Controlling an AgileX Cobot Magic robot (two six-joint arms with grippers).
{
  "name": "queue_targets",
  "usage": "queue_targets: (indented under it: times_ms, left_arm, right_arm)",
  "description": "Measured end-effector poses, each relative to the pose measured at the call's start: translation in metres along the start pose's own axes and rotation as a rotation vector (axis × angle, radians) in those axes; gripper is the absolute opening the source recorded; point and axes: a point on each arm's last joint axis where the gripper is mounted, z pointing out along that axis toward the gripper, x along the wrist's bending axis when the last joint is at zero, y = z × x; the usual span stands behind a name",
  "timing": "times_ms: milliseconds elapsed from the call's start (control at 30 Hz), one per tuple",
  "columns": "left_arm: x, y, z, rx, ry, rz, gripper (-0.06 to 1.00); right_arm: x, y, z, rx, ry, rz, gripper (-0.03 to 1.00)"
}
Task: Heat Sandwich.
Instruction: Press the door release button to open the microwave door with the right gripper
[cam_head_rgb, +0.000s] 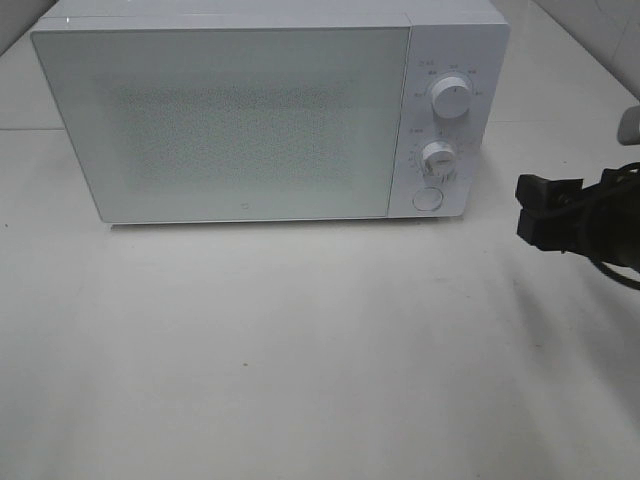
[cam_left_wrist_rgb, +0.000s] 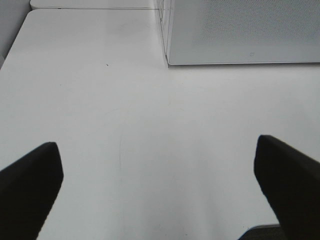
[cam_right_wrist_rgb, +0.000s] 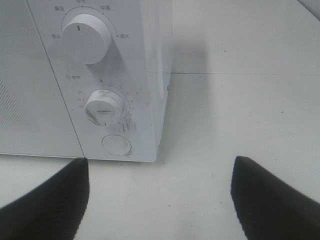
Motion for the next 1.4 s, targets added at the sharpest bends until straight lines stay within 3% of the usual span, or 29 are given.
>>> queue_targets:
  times_ms: [433,733,1133,1267,1400]
  left_arm:
    - [0.000,0.000,0.000,0.000,0.000,0.000,0.99]
    - [0.000,0.000,0.000,0.000,0.000,0.000,0.99]
    - [0.000,0.000,0.000,0.000,0.000,0.000,0.99]
    - [0.000,0.000,0.000,0.000,0.000,0.000,0.99]
    - [0.000,0.000,0.000,0.000,0.000,0.000,0.99]
  right_arm:
    - [0.037,-0.021,0.008,-0.013,0.010,-0.012,0.75]
    - [0.054,-0.037,0.012,0.036,-0.036,-0.013,0.75]
    - [0.058,-0.034,0.015,0.023,-0.034,-0.004,0.75]
    - [0.058,-0.034,0.015,0.022,-0.037,0.037,0.75]
    - [0.058,-0.034,0.015,0.019,-0.038,0.173,0.75]
